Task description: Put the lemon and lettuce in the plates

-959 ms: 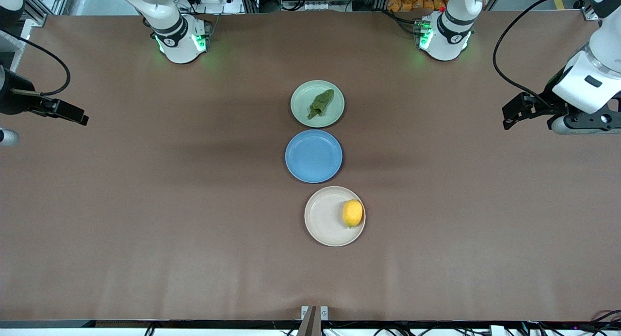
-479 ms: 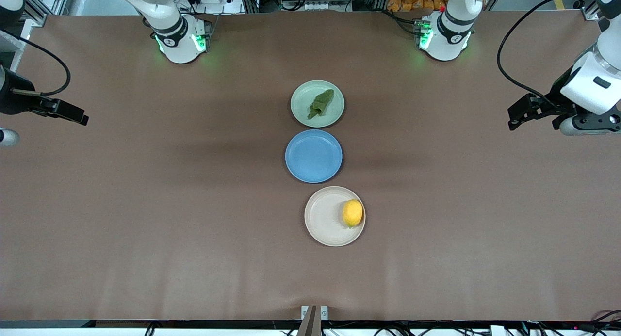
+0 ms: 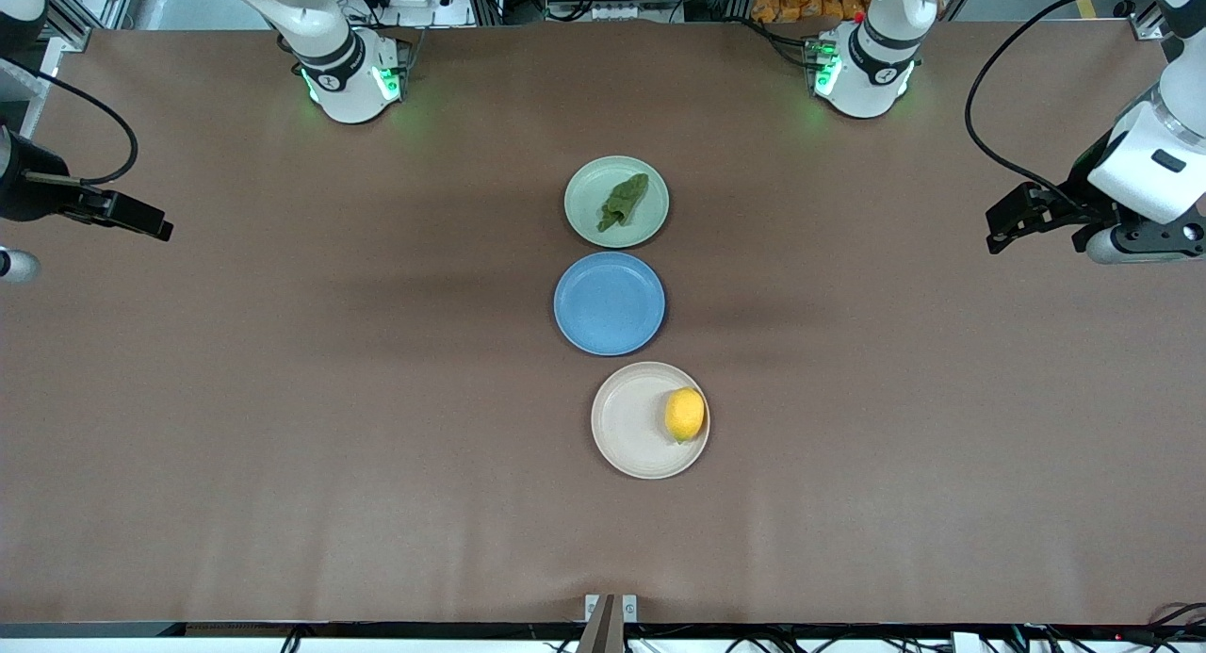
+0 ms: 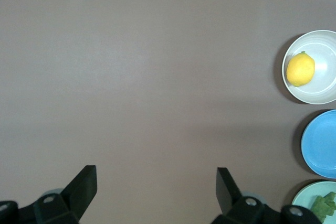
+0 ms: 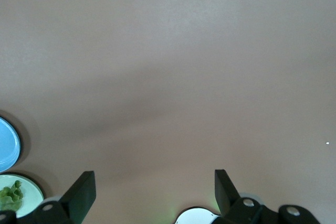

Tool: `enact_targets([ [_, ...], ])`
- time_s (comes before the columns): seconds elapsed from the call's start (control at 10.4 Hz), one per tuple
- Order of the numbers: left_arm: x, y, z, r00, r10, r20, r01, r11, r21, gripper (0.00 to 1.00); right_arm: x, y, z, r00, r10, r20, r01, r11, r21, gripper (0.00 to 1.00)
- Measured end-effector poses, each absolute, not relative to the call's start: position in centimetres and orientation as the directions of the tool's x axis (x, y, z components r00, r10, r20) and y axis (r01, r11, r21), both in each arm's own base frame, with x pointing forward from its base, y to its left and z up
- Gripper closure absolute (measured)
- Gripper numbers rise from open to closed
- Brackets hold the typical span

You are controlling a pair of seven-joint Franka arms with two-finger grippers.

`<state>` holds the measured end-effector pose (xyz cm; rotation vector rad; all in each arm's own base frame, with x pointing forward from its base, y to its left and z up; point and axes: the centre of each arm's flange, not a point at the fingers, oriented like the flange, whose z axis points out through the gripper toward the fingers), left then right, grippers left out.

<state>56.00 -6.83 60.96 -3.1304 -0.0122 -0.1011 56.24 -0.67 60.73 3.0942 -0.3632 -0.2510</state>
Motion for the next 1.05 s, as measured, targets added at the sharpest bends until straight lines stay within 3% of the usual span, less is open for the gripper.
enact_targets([
  [1.05,56.06,-6.83,60.82,0.998,0.007,0.062,0.008,-1.000,-0.009,0.00,55.58,-0.73,60.45,0.961,-0.233,-0.146,-0.231,-0.972,0.034,0.00],
])
